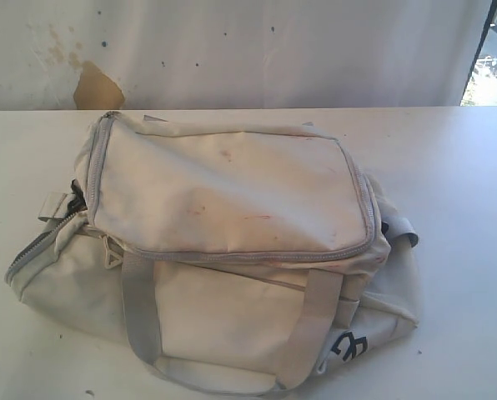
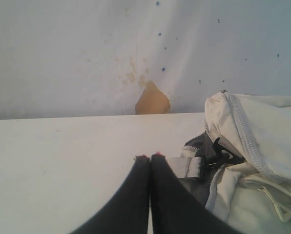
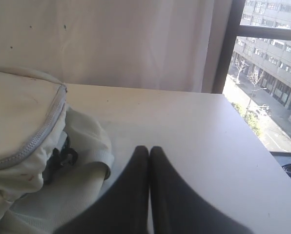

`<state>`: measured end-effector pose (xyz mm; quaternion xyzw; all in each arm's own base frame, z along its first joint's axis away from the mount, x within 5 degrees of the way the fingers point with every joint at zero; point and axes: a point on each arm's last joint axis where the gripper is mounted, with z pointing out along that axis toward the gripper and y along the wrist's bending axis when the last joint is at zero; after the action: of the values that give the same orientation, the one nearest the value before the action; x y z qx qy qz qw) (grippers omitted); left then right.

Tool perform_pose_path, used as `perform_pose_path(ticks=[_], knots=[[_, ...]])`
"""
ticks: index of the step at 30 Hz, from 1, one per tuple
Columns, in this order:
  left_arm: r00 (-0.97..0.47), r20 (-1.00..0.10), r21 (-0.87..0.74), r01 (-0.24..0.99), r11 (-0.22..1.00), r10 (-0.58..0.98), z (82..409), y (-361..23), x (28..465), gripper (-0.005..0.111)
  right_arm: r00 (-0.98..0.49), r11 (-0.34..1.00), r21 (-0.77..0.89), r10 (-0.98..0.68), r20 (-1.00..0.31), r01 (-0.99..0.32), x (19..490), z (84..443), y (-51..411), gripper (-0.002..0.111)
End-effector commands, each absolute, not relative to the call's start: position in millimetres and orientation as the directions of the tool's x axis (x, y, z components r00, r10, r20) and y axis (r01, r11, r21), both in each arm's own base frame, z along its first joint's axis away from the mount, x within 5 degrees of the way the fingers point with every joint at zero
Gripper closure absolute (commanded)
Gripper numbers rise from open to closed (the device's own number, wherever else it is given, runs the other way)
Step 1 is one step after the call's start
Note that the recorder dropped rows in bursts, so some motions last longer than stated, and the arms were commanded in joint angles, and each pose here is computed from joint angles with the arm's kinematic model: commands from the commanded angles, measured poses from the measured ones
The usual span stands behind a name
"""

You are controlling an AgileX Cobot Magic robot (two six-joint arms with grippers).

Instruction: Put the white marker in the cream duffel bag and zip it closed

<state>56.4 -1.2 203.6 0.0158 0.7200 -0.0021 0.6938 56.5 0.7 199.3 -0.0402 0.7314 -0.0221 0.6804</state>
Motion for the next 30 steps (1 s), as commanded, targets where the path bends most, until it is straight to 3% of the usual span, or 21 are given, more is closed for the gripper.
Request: perform_pose_path(ticks=[1, 30], knots=[[-0.040, -0.999, 0.015, 0.033, 0.999, 0.016, 201.6, -1.6, 56.4, 0.107, -0.067, 0.997, -0.076, -0.077, -0.995, -0.029, 56.3, 199.0, 0.7, 0.108], [-0.040, -0.999, 0.016, 0.033, 0.999, 0.017, 201.6, -1.6, 56.4, 0.107, -0.080, 0.999, -0.006, -0.009, -0.997, -0.039, 56.1, 198.0, 2.1, 0.108]])
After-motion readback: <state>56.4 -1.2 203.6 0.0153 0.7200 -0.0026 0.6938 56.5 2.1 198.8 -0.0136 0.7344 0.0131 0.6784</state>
